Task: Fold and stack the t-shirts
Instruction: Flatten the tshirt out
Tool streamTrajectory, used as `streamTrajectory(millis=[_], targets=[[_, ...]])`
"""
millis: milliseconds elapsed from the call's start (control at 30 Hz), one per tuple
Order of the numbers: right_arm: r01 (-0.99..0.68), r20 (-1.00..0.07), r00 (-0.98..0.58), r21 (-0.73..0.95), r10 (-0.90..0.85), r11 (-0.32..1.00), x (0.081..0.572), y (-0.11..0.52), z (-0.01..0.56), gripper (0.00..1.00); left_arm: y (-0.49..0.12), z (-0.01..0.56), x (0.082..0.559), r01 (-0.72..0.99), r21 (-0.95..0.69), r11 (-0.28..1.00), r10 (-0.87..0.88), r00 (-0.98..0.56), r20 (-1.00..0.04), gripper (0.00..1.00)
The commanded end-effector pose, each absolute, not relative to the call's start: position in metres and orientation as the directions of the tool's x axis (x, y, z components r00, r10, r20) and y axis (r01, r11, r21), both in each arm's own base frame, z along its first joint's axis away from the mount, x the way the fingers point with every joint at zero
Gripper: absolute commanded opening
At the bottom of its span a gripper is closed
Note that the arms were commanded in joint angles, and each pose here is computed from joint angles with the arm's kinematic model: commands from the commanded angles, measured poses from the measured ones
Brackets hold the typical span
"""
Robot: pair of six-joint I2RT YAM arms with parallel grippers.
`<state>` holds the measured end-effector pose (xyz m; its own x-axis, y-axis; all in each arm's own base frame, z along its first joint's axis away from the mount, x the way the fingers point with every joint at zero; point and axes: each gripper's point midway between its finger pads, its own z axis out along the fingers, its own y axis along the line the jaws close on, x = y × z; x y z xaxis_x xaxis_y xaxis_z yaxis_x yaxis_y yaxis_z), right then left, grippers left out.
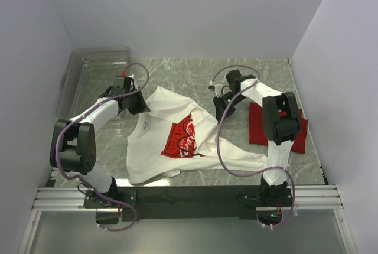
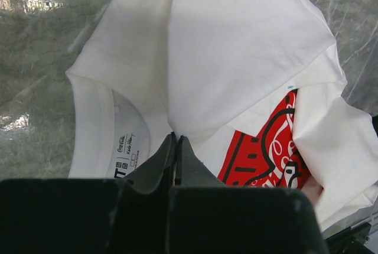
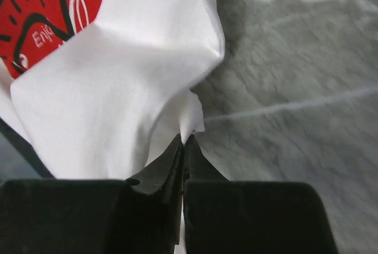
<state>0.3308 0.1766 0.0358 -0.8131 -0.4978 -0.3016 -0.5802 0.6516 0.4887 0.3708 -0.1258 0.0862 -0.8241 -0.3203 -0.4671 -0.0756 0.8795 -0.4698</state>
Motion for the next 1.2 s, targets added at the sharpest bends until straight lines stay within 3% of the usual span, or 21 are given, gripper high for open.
streamTrajectory(millis=[0,167,267,667,1167], targets=[[-0.649,-0.463,-0.74,0.297,-0.489,0.7,0.353,0.157,0.089,0.0,-0.124,0.102,0.375,-0.031,-0.476,0.879,-0.31,-0.796,-0.52,0.01],[-0.598,-0.629,-0.626,0.009,-0.46,0.801,0.37,0.111,0.169,0.0,-0.118,0.112,0.378,-0.034,-0.48,0.877,-0.329,-0.769,-0.547,0.01],[-0.559,-0.686,-0.568,-0.082,-0.454,0.825,0.37,0.092,0.201,0.0,-0.115,0.119,0.38,-0.033,-0.486,0.873,-0.342,-0.752,-0.564,0.0],[-0.45,-0.716,-0.542,-0.194,-0.439,0.872,0.373,0.031,0.23,0.0,-0.099,0.166,0.385,-0.013,-0.522,0.853,-0.411,-0.635,-0.655,0.0],[-0.398,-0.796,-0.501,-0.135,-0.338,0.907,0.375,0.006,0.264,0.0,-0.096,0.235,0.392,0.044,-0.586,0.809,-0.479,-0.53,-0.7,0.0]])
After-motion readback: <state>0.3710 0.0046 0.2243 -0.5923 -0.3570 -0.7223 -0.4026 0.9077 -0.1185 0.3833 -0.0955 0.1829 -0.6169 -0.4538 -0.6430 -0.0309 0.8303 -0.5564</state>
